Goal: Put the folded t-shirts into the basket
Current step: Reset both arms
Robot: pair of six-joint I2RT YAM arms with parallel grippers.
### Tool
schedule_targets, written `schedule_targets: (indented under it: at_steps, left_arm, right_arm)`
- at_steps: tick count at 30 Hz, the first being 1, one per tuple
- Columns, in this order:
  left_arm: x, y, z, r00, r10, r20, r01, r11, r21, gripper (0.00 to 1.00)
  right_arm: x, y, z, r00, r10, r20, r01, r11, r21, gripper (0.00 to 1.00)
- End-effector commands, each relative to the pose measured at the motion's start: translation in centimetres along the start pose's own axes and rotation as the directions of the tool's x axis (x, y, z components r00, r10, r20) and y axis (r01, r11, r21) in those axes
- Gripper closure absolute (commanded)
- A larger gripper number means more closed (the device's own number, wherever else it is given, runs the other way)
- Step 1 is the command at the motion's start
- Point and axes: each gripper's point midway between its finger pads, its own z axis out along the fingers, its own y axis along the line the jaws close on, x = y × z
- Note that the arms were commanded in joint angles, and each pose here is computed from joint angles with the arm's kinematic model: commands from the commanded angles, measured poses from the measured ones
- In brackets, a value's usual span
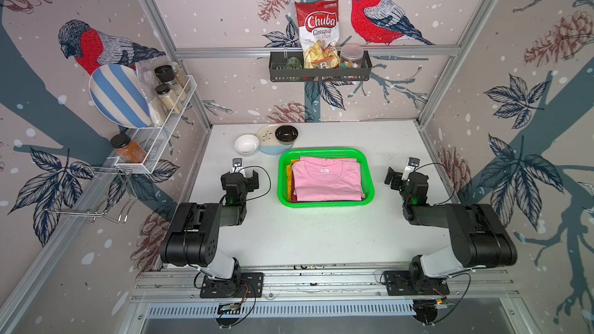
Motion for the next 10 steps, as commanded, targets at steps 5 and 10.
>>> schedule_targets:
  at_steps: [5,10]
  left_arm:
    - [-0.56,0.28,0.10,1.000,-0.010,0.019,0.010,1.000,-0.018,0.01]
    - [-0.57,0.25,-0.07,1.000,0.000,0.023,0.001,1.000,-0.029,0.01]
  right_arm:
    - [-0.46,-0.16,-0.01,1.000,0.016,0.012,-0.016,1.000,0.011,0.00]
    - [-0.40,-0.14,-0.01,1.000,0.014,0.011,-0.014,1.000,0.013,0.00]
